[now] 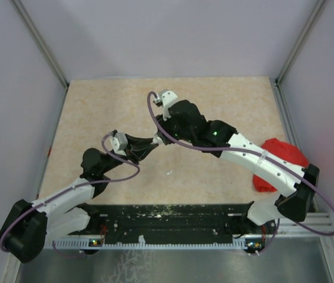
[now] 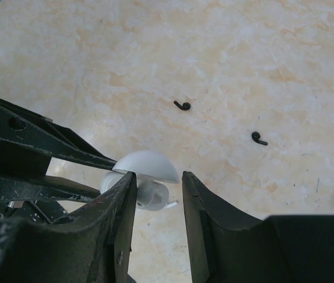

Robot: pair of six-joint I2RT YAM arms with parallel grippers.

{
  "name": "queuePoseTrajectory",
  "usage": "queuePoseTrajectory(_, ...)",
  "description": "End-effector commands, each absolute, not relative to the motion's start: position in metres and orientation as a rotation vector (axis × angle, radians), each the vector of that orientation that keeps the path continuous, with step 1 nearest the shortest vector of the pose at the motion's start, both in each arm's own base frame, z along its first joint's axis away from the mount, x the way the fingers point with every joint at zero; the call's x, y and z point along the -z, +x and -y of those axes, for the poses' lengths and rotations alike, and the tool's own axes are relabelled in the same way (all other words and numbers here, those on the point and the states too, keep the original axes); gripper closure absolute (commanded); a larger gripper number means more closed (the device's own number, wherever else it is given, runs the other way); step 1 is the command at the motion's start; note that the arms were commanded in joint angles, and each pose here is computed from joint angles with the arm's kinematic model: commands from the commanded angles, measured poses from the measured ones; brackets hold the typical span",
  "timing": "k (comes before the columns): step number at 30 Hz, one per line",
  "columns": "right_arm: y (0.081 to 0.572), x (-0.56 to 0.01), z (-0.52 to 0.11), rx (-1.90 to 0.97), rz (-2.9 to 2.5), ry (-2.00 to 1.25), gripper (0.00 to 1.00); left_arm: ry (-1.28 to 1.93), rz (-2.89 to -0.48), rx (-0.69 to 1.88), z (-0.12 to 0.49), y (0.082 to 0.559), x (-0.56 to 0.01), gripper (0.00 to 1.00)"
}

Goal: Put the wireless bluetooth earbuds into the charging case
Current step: Place the earbud in the charging case.

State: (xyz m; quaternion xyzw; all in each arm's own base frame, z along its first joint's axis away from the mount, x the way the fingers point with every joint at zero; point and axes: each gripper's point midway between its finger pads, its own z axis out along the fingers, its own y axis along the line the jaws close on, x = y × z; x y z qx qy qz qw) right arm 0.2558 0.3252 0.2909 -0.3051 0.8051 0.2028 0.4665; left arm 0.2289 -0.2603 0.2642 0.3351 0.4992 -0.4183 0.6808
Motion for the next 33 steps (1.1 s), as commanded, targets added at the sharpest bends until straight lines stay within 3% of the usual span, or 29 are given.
queuePoseTrajectory(1,0.264,-0.3,-0.313,-0.439,-2.022,-0.639,0.64,0.746,-1.056,0.904,0.257,0.225,-0.277,0.99)
queuePoseTrajectory(18,0.263,-0.322,-0.312,-0.485,-2.009,-0.605,0.57,0.726,-1.057,0.883,0.253,0.225,-0.271,0.99)
queuePoseTrajectory(26,0.252,-0.355,-0.296,-0.697,-1.808,-0.754,0.55,0.686,-1.083,0.947,0.254,0.222,-0.267,0.99)
queuePoseTrajectory(33,0.222,-0.344,-0.29,-0.863,-1.606,-1.045,0.56,0.737,-1.087,1.003,0.256,0.215,-0.269,0.99)
